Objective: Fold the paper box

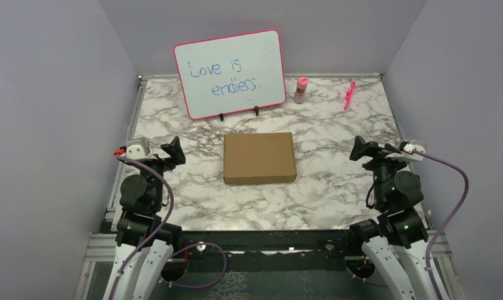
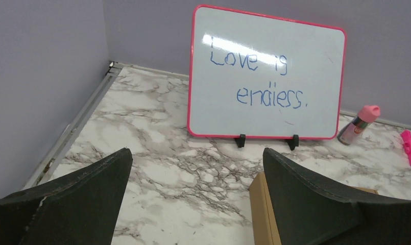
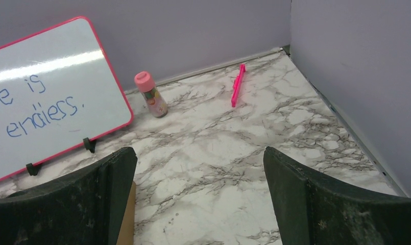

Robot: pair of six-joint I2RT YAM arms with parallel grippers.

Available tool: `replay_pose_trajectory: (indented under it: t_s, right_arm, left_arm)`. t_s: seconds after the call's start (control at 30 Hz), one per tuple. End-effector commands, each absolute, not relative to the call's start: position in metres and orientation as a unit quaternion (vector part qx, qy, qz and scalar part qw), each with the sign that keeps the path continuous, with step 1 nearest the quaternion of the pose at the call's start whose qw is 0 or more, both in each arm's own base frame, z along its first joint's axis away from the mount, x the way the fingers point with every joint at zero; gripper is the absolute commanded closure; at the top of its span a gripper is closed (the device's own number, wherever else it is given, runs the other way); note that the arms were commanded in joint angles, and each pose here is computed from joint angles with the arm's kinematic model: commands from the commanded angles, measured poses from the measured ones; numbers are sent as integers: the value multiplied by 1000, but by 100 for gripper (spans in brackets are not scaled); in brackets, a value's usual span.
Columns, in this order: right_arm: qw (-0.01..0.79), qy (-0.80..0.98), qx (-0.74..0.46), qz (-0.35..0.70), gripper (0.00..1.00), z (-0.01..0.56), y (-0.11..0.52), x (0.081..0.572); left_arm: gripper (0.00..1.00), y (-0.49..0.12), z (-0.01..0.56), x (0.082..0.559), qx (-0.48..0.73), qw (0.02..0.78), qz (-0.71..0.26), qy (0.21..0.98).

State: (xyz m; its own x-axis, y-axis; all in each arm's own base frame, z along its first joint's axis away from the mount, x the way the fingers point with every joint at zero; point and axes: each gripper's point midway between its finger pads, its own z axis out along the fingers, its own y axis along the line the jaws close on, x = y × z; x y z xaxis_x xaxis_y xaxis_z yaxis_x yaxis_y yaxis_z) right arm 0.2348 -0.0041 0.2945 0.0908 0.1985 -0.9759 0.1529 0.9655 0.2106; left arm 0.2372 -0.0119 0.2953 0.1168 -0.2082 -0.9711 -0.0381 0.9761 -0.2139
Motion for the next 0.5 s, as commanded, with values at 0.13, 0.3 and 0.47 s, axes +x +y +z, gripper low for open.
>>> replay_pose_trajectory:
  t_s: [0.13, 0.3, 0.47]
  right_arm:
    - [755, 643, 127, 17, 0, 310, -6, 231]
    - [752, 647, 121, 24, 0, 309, -2, 232]
    - [754, 645, 122, 21, 0, 310, -4, 232]
  left_arm:
    - [1, 3, 314, 235, -134, 764, -46, 630]
    - [1, 2, 318, 232, -133, 773, -54, 618]
    - [1, 1, 318, 233, -133, 773, -57, 617]
